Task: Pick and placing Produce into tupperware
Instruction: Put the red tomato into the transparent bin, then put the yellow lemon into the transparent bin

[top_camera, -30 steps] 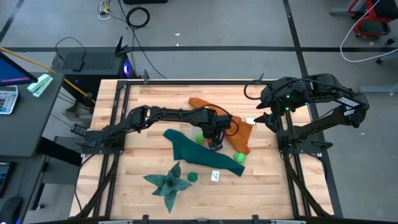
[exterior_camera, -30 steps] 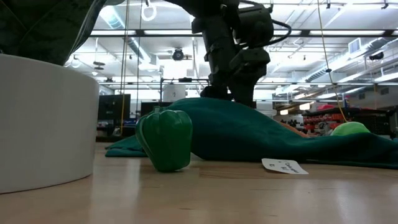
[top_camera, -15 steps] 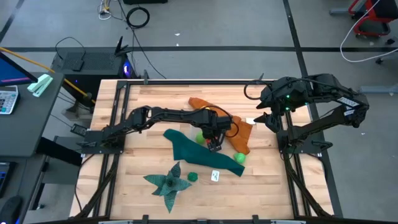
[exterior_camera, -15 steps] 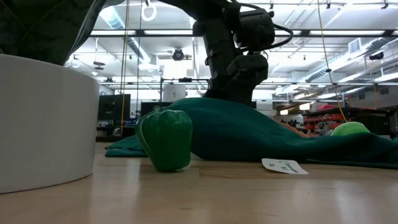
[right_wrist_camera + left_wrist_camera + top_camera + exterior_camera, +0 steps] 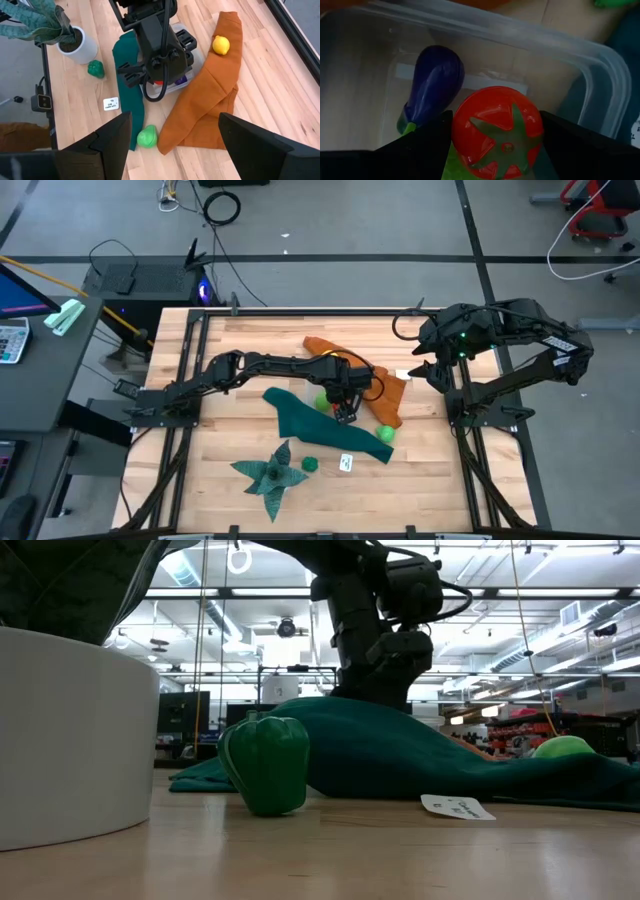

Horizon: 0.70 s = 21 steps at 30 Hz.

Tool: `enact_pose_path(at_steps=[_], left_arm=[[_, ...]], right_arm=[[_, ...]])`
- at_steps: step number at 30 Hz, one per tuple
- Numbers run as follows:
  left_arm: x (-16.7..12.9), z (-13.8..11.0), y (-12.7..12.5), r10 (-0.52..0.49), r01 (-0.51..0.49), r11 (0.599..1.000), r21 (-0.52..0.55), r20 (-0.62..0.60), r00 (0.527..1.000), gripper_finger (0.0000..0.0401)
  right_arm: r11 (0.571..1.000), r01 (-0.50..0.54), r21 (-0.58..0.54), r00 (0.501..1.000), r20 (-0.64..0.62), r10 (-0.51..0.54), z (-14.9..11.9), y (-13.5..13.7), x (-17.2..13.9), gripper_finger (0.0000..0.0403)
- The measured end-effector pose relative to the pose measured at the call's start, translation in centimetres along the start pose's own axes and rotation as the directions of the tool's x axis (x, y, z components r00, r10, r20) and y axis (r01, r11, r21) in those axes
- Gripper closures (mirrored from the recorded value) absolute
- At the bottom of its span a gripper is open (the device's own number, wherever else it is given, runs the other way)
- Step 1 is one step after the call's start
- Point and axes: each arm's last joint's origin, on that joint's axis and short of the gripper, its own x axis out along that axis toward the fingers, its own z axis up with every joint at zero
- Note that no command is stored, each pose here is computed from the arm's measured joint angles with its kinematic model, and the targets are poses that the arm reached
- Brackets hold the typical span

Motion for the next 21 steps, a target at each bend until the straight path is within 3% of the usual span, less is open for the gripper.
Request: enact_pose_path(at_steps=[8, 21], left_arm=[[0.00, 0.04, -0.01, 0.000, 0.000, 1.000, 0.000, 0.005, 1.000, 0.0103], [-0.01, 0.06, -0.01, -0.001, 0.001, 1.000, 0.000, 0.006, 1.000, 0.0040]], right_arm=[[1.000, 0.000, 0.000, 1.000, 0.000, 0.000, 0.00, 0.00, 0.00, 0.0142], [1.000, 0.000, 0.000, 1.000, 0.000, 0.000, 0.00, 0.00, 0.00, 0.0142]])
